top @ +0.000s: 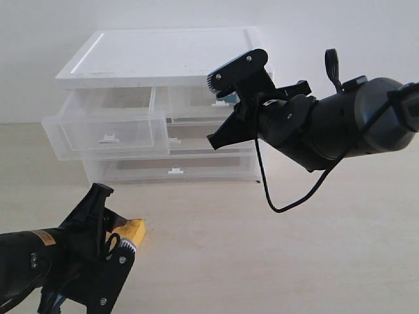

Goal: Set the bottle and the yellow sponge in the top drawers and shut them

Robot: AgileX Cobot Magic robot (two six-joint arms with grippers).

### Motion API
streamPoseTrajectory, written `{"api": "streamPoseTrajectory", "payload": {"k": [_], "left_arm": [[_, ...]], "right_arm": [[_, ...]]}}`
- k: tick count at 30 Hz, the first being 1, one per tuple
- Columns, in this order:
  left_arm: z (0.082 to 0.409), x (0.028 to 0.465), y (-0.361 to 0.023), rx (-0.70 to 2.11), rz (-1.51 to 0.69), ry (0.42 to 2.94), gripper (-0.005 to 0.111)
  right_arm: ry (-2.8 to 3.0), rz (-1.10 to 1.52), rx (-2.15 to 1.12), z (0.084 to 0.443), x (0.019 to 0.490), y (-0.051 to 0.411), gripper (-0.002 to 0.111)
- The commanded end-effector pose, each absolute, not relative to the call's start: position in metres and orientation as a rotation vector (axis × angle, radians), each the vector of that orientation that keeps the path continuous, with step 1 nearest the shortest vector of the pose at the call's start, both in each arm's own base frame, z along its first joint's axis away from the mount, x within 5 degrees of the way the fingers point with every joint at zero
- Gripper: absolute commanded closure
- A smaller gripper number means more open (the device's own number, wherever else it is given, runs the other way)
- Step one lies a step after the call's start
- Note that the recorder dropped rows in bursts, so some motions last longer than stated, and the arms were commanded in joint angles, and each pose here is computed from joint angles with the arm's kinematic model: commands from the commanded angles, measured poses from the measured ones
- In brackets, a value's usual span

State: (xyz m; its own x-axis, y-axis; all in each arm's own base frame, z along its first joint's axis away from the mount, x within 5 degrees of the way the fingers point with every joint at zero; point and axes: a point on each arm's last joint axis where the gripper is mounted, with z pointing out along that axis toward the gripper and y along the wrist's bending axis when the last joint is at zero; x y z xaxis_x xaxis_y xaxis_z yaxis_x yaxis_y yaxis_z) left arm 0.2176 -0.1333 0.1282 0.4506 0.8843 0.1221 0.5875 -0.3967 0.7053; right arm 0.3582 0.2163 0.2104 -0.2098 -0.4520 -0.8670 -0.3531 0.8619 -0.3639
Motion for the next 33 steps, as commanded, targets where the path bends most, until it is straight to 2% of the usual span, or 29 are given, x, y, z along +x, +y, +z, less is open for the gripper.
{"api": "streamPoseTrajectory", "payload": {"k": [1,6,10,23,33], "left_arm": [[0.131,0.222,-0.136,2.031,0.609,1.322,0.054],[0.144,0.235,-0.145,1.835,0.544,1.454,0.082],[0.151,0.242,-0.145,1.712,0.58,1.51,0.103],[0.155,0.246,-0.145,1.49,0.506,1.627,0.103],[0.156,0.246,-0.145,1.498,0.507,1.618,0.103]], "right_arm": [[1.796,-0.126,-0.578,0.216,0.365,0.21,0.108],[1.805,-0.118,-0.591,0.214,0.364,0.211,0.108],[1.811,-0.111,-0.598,0.214,0.364,0.212,0.108],[1.804,-0.116,-0.604,0.214,0.364,0.212,0.108],[1.791,-0.131,-0.6,0.215,0.364,0.211,0.108]]}}
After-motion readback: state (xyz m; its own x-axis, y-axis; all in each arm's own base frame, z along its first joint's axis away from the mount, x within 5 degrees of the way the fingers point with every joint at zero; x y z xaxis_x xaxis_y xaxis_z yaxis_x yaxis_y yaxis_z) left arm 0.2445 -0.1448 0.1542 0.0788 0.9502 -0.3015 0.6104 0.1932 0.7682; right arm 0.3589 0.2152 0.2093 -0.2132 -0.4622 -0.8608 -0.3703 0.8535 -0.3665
